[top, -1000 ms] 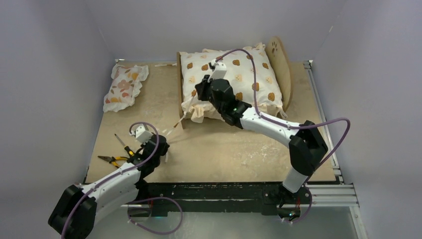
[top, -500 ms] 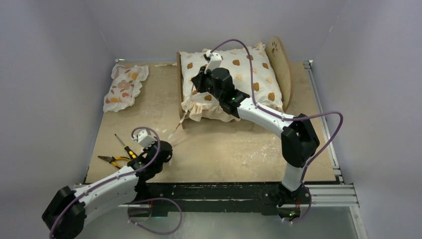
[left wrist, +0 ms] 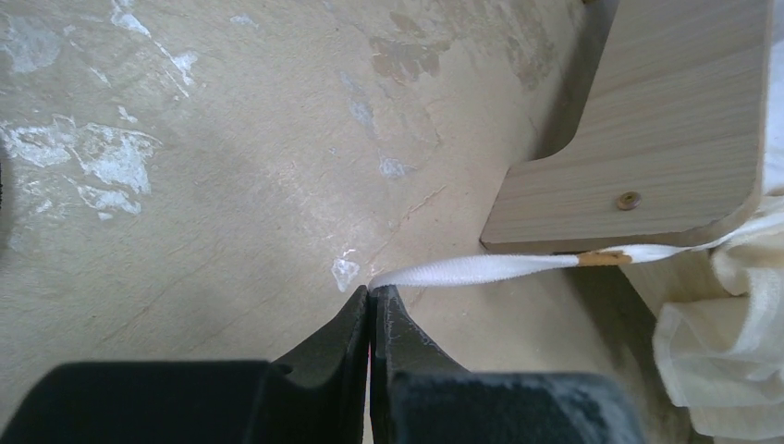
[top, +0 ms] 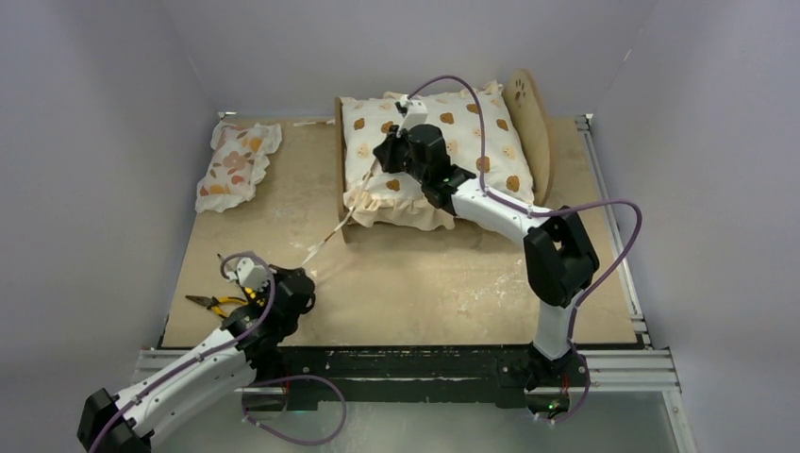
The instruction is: Set up the pet bed
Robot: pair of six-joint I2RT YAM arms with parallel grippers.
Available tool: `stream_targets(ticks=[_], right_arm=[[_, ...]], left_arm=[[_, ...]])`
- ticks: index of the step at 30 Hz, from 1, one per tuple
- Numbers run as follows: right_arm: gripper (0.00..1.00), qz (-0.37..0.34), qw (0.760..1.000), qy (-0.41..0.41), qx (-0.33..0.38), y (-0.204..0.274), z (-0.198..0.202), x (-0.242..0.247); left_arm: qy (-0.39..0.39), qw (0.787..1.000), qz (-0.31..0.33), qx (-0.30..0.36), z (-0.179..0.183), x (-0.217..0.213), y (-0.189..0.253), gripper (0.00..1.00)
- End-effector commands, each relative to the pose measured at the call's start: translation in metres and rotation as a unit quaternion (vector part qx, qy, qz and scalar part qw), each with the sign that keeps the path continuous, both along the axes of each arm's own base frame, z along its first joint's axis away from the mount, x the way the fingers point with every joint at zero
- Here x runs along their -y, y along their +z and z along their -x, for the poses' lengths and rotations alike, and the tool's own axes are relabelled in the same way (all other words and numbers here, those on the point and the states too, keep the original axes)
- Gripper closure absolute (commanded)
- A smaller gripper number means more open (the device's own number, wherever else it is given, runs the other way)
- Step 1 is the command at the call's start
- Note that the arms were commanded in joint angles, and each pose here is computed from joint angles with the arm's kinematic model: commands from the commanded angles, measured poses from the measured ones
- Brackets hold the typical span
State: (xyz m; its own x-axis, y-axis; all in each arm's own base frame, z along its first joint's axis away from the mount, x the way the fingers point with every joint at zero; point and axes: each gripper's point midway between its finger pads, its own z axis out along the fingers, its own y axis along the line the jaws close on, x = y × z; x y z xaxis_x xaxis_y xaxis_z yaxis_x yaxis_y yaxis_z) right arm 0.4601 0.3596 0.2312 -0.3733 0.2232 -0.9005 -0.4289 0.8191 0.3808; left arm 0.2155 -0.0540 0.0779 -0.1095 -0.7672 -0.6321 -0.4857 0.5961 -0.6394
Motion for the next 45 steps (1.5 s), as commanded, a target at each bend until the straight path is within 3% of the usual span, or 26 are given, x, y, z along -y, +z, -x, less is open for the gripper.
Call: stream_targets(ticks=[1, 9, 15, 21, 22, 26, 29, 35, 45], right_arm=[[1.0, -0.062, 0.991, 0.005, 0.117, 0.094, -0.007, 0.017], [1.0, -0.038, 0.985, 0.128, 0.108, 0.077, 0.067, -0.01], [1.0, 0.001, 0.979, 0.186, 0.08, 0.014, 0.14, -0.04], [1.0, 0.001, 0.983, 0.173, 0.06, -0.009, 0.144, -0.036], [1.0, 0.002, 0.983, 0.171, 0.064, -0.005, 0.143, -0.035], [1.0, 0.006, 0.984, 0.16, 0.083, 0.012, 0.135, -0.035], [1.0, 0.009, 0.983, 0.16, 0.089, 0.018, 0.133, -0.037], [1.0, 0.007, 0.981, 0.166, 0.097, 0.025, 0.133, -0.04], [1.0, 0.003, 0.98, 0.171, 0.099, 0.03, 0.133, -0.043]], left_arm=[[0.002, 0.994, -0.094, -0.063, 0.009, -0.018, -0.026, 1.0], [-0.032, 0.993, -0.096, -0.061, -0.001, -0.001, -0.028, 1.0], [-0.042, 0.993, -0.095, -0.062, -0.002, 0.003, -0.033, 1.0], [-0.057, 0.992, -0.101, -0.053, -0.006, 0.008, -0.024, 0.99], [-0.077, 0.989, -0.119, -0.045, -0.008, 0.011, -0.018, 0.92], [-0.147, 0.977, -0.156, -0.005, -0.02, 0.029, 0.01, 0.51], [-0.202, 0.962, -0.185, 0.025, -0.031, 0.048, 0.026, 0.35], [-0.268, 0.931, -0.241, 0.064, -0.054, 0.08, 0.039, 0.29], [-0.248, 0.92, -0.295, 0.065, -0.099, 0.091, 0.039, 0.28]])
